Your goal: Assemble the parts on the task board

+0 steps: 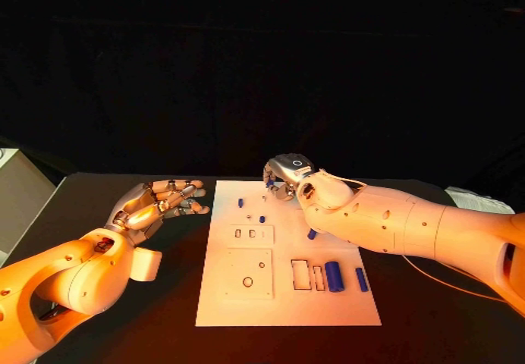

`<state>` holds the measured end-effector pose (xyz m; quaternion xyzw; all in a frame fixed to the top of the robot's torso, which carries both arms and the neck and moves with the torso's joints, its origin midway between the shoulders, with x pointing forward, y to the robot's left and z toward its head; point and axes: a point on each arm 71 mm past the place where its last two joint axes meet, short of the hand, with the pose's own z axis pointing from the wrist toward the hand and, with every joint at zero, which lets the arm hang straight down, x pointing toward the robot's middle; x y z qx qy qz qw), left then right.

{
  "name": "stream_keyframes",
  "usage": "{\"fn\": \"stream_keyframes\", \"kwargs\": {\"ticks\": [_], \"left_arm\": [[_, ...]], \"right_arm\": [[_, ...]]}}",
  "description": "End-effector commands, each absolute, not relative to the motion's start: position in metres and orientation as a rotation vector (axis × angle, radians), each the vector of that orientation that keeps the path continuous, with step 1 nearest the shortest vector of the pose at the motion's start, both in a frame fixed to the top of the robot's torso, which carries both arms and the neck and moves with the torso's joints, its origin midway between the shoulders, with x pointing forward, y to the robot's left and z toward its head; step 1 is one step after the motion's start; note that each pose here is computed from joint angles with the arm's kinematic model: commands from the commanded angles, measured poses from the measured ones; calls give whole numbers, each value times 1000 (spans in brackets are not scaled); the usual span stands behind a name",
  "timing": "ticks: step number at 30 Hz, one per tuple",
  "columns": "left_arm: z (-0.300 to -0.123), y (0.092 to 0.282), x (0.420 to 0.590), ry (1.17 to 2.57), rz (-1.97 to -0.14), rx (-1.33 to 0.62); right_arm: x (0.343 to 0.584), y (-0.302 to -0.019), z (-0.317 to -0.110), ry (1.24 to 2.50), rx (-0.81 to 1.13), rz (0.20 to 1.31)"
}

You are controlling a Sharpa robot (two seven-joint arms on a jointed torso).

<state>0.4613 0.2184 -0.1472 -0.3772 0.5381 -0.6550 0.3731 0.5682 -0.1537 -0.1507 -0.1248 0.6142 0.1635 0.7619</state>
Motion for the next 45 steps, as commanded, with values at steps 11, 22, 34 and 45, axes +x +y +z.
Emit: {"fn": "stream_keyframes", "kwargs": {"ticks": [11, 22, 34, 45], "left_arm": [[-146, 216, 460, 1390, -1700, -946], [-146, 215, 459, 1393, -1703, -944], [-146, 215, 460, 1392, -1702, -945], [-146, 215, 460, 1392, -1701, -945]], "right_arm": [[572, -153, -152, 1338, -286, 335], [575, -152, -155, 1365, -280, 333], [575, -151, -156, 1374, -280, 339], [575, -148, -156, 1370, -283, 344]]}}
